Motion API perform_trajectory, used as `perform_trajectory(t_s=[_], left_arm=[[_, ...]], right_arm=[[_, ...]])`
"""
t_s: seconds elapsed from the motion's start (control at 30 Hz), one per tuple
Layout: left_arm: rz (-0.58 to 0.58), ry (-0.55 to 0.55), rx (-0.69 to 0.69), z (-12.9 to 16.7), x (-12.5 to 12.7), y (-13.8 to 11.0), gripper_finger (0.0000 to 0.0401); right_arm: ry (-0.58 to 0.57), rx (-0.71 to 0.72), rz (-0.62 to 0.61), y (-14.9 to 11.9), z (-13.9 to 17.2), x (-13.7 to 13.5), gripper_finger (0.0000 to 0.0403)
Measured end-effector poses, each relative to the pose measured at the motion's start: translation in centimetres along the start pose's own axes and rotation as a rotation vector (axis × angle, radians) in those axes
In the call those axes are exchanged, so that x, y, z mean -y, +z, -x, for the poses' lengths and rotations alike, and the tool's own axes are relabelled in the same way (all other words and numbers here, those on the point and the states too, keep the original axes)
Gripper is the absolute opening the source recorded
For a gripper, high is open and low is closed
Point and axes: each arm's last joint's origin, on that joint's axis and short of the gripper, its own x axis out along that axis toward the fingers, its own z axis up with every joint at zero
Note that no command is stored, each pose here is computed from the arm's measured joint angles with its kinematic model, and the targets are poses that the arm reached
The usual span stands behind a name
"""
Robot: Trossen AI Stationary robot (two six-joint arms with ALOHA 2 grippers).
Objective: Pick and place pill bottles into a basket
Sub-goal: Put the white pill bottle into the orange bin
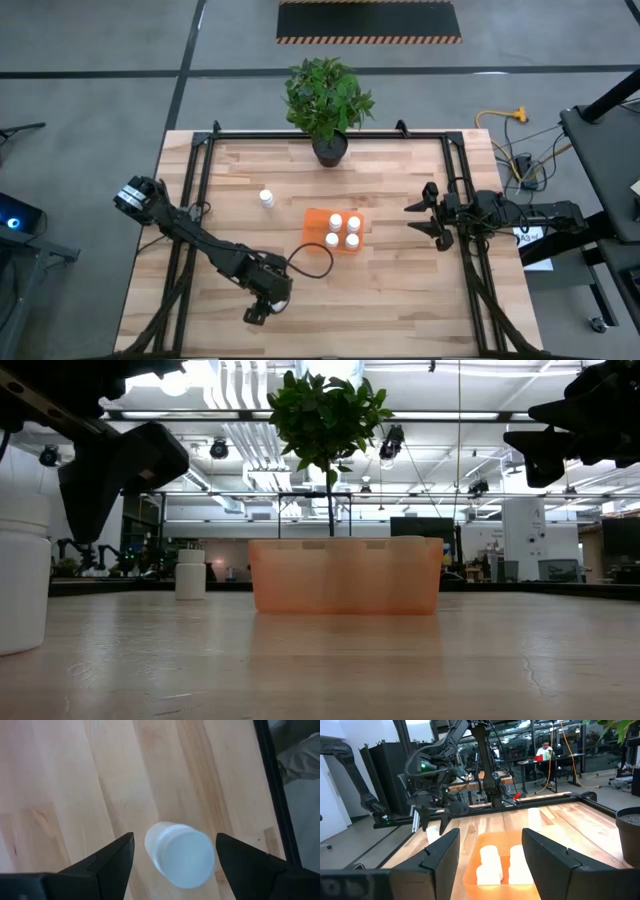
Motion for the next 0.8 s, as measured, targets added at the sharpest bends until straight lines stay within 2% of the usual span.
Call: perform_trajectory(t_s=[0.17,0.43,0.57,0.8], left_arm=[[0.044,0.005,-0.013,-0.25,-0.17,-0.38,0.0263],[0.046,0.006,-0.016,-0.32,-0.21,-0.48,0.0256],[0.046,0.004,-0.012,-0.32,-0.19,-0.44,0.0225],[0.045,-0.001,-0.001,-0.23,-0.12,-0.24,0.0146]], right_arm=[[0.000,0.000,0.000,0.00,0.00,0.00,0.0203],[0.000,0.000,-0.001,0.00,0.00,0.00,0.0203],[0.000,0.000,-0.001,0.00,0.00,0.00,0.0203],[0.000,0.000,0.000,0.00,0.00,0.00,0.0203]])
